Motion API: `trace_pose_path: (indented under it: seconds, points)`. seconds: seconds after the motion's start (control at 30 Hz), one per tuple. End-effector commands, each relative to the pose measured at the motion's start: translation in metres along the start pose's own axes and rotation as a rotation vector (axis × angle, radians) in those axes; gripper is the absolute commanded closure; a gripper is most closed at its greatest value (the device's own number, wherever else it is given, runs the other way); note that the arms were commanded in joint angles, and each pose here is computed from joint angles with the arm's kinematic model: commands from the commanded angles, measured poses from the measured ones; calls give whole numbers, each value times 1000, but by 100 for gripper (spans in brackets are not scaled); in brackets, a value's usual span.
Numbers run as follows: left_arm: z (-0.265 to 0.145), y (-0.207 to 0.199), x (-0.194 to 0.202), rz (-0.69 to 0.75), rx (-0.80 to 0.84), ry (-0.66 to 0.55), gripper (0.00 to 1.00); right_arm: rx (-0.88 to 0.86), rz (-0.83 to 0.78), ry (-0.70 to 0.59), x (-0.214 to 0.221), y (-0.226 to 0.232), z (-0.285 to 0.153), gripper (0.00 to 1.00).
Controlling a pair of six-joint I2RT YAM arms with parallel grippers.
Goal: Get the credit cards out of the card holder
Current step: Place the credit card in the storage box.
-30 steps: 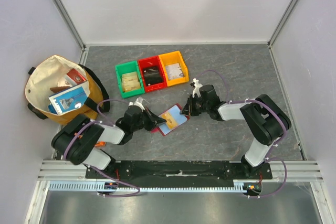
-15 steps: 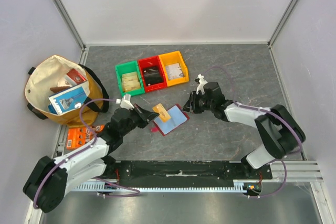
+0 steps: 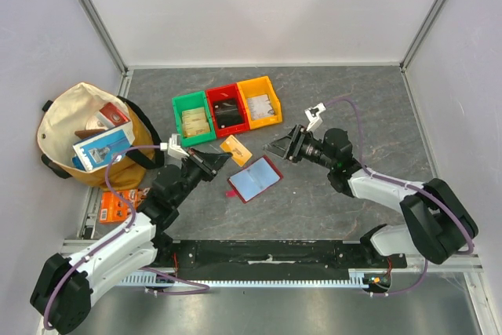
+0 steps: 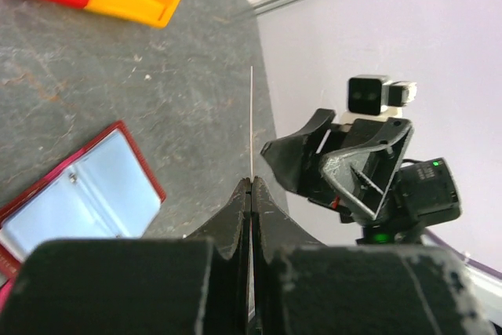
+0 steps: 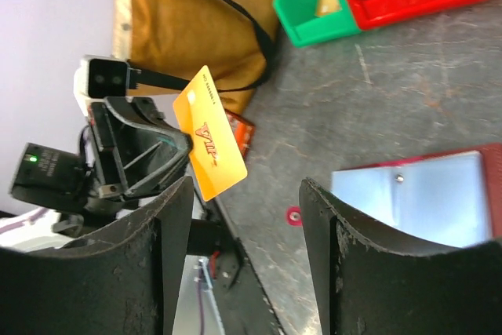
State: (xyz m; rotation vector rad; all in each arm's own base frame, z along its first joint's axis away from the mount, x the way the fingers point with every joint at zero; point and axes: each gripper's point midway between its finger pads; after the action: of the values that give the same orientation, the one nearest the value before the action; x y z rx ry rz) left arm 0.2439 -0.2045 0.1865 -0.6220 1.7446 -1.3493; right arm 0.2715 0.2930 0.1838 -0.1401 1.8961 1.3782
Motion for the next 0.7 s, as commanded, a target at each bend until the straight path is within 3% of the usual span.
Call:
trace_pose_path:
  seconds: [0.0, 0.33, 0.57, 0.67]
  points:
    - [1, -49, -24, -9, 171, -101, 98, -188, 74, -73, -15, 40, 2, 36]
    - [0, -68, -23, -35, 240, -86, 98, -376, 164, -57, -9, 70, 22, 41]
    - [1, -67, -21, -28, 239, -75, 98, -473, 160, -57, -12, 91, 29, 52]
    - [2, -66, -20, -27, 237, -66, 98, -477, 153, -55, -12, 91, 32, 67]
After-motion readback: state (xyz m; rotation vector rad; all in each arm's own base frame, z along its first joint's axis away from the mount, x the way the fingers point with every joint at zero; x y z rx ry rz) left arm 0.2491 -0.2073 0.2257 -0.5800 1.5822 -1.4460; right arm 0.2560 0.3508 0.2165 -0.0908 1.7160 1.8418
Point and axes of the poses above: each gripper's point midway between its finger pads, its own z axis out along the fingers, its own y axis along the line the jaws close on, x = y × z, and after that the axes turned 6 degrees about -z, right-handed
